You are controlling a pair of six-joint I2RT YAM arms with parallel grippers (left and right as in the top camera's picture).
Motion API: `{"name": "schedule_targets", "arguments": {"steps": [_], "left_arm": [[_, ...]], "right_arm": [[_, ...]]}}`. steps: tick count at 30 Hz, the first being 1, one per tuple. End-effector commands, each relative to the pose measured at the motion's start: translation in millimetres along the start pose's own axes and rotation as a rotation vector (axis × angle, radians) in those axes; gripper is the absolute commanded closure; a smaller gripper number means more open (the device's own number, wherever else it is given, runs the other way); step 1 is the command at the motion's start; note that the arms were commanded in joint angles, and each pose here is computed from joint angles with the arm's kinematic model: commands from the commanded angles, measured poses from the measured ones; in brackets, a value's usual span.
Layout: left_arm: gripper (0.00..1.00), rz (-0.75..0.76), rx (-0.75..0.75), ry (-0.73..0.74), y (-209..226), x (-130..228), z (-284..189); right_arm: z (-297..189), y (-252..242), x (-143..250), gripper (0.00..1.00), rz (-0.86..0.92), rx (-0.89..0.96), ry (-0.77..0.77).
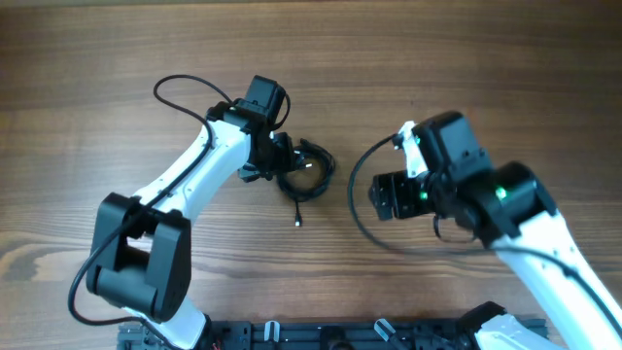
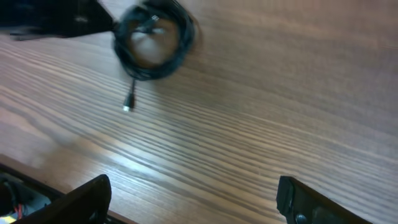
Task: Untangle cables
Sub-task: 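Lower the left gripper onto the cable coil and grasp it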
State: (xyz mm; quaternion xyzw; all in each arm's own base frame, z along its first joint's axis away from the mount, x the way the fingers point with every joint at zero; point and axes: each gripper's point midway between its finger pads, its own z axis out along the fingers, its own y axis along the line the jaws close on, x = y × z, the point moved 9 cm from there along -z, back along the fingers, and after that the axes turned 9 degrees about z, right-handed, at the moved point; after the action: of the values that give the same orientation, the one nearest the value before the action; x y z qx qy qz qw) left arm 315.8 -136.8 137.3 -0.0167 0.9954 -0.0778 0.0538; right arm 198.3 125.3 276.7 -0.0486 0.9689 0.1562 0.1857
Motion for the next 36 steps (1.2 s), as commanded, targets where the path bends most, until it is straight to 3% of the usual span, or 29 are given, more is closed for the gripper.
{"name": "schedule_targets", "arguments": {"steps": [1, 13, 21, 29, 36], "left_arm": [[0.41, -0.032, -0.027, -0.007, -2.5, -2.8, 8.7], [0.43, -0.063, -0.07, -0.069, 8.5, 2.0, 33.1], [0.55, -0.066, -0.089, -0.019, 11.8, 3.9, 60.2], [0.68, -0.07, -0.031, 0.056, 8.2, 11.5, 65.3], [0.48, -0.066, -0.043, 0.079, 9.7, 15.8, 58.2]], "right_arm": [[-24.8, 14.2, 6.9, 0.12, -0.024, -0.019, -0.12], [-27.3, 33.0, 17.2, 0.12, -0.085, -0.025, -0.149], [-24.3, 33.4, 17.1, 0.12, -0.087, -0.02, -0.135], [15.0, 39.9, 8.1, 0.12, -0.091, 0.047, -0.038], [31.1, 44.5, 1.9, 0.12, -0.092, 0.055, -0.025]]}}
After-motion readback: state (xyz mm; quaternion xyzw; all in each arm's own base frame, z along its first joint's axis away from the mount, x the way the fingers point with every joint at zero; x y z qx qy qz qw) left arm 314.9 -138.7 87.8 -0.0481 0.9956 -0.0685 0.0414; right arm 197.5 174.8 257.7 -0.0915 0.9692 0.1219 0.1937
